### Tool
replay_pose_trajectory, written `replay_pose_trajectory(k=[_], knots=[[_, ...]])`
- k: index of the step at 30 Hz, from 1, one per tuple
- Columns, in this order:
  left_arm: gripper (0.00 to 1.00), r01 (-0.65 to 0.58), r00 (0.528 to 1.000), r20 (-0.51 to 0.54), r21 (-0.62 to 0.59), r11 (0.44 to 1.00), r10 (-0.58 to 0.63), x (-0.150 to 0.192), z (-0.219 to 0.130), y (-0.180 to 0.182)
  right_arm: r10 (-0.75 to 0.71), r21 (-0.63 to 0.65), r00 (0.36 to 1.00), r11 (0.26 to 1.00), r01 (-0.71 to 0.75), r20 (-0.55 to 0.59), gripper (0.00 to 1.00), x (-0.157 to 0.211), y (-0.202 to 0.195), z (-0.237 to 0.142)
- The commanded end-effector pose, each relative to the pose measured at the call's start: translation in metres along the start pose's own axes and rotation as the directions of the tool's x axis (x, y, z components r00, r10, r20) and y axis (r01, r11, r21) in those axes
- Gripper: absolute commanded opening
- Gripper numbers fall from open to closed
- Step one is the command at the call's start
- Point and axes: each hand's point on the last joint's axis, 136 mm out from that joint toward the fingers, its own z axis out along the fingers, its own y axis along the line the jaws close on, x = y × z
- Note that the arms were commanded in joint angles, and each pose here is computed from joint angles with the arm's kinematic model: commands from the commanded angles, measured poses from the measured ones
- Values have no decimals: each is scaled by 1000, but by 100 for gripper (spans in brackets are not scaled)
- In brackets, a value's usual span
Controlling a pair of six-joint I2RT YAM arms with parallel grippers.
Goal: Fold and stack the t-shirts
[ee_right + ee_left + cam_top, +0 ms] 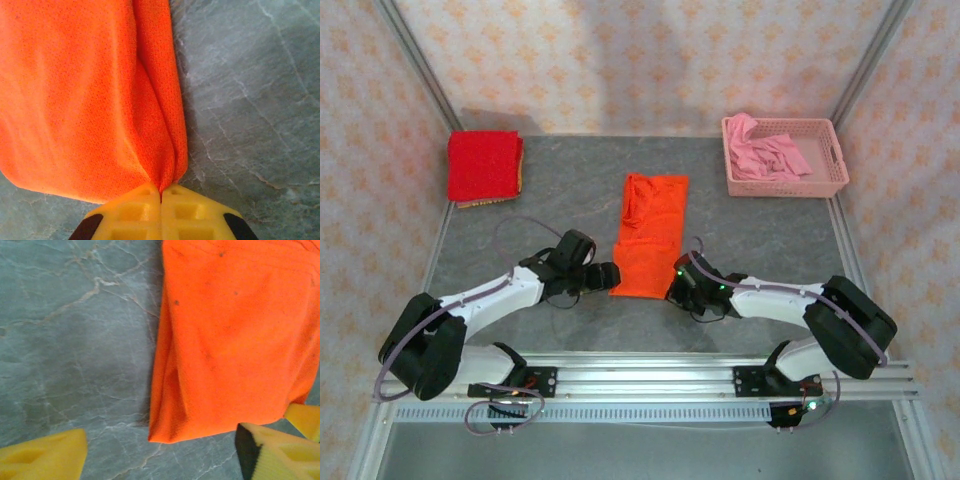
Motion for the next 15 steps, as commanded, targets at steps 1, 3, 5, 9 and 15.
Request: replay_pose_trajectory(k=[1, 3, 5, 9, 15], knots=[[69, 14, 1000, -12, 18, 1000, -14, 7, 4, -3, -4, -12, 1000, 1000, 4, 28, 0, -6, 7, 0], [62, 21, 1000, -13, 14, 1000, -21, 9, 6, -2, -4, -14, 1000, 1000, 4, 26, 0, -5, 8, 0], [57, 34, 999, -19, 12, 999, -34, 12, 8, -1, -7, -15, 1000, 1000, 7, 24, 0, -5, 8, 0], [47, 47, 998, -33, 6, 999, -47, 18, 15, -1, -14, -18, 1000, 1000, 14, 18, 0, -5, 10, 1], [38, 64, 997, -40, 7, 998, -64, 21, 24, 0, -17, -17, 1000, 1000, 17, 9, 0, -3, 11, 3]])
